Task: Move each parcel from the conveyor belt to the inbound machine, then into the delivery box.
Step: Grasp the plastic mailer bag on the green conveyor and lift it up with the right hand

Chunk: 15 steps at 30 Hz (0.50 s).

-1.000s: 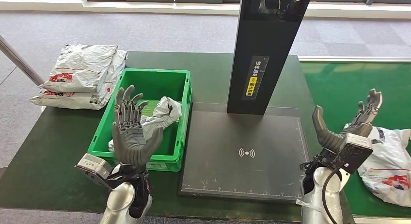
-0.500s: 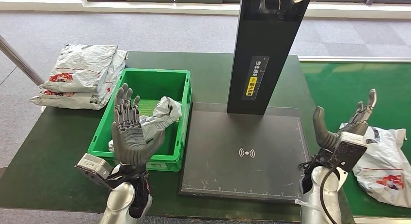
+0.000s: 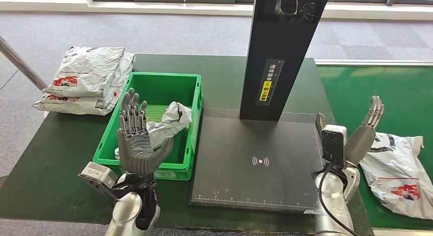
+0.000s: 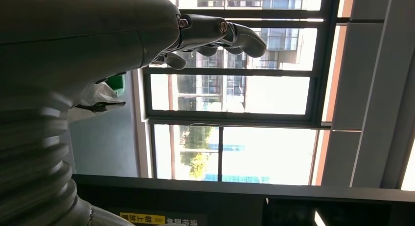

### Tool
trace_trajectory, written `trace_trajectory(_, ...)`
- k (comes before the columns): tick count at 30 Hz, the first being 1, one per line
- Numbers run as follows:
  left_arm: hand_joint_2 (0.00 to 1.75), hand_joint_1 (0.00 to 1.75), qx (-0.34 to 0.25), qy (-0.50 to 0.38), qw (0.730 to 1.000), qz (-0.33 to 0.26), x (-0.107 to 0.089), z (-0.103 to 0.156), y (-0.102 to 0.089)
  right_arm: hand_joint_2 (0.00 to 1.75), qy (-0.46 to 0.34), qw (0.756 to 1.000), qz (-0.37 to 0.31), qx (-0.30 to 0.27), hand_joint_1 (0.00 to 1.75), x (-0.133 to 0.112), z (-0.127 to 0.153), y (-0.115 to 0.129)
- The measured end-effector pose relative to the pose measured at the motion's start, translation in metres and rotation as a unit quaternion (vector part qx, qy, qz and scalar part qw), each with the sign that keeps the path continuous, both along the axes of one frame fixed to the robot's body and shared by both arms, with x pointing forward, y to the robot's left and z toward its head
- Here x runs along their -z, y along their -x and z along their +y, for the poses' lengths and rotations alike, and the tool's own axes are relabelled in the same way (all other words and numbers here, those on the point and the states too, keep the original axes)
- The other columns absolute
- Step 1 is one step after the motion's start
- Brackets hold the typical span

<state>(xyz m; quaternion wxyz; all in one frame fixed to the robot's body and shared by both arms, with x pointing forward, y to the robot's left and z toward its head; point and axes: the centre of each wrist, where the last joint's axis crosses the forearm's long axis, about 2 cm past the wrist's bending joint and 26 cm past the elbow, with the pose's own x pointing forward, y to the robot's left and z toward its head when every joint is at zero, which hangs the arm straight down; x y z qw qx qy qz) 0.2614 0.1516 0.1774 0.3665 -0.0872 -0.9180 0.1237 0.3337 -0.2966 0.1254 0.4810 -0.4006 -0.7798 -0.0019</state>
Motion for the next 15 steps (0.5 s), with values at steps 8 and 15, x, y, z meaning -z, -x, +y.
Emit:
trace_trajectory(8, 1.75, 0.0, 0.0, 0.002, 1.0, 0.007, 0.003, 0.0, 0.003, 1.75, 0.253, 0.936, 0.143, 0.197, 0.0, 0.001, -0.046, 0.007)
trace_trajectory(15, 1.75, 0.0, 0.0, 0.005, 1.0, 0.007, 0.004, 0.0, 0.003, 1.75, 0.242, 0.919, 0.184, 0.252, 0.0, 0.004, -0.056, 0.01)
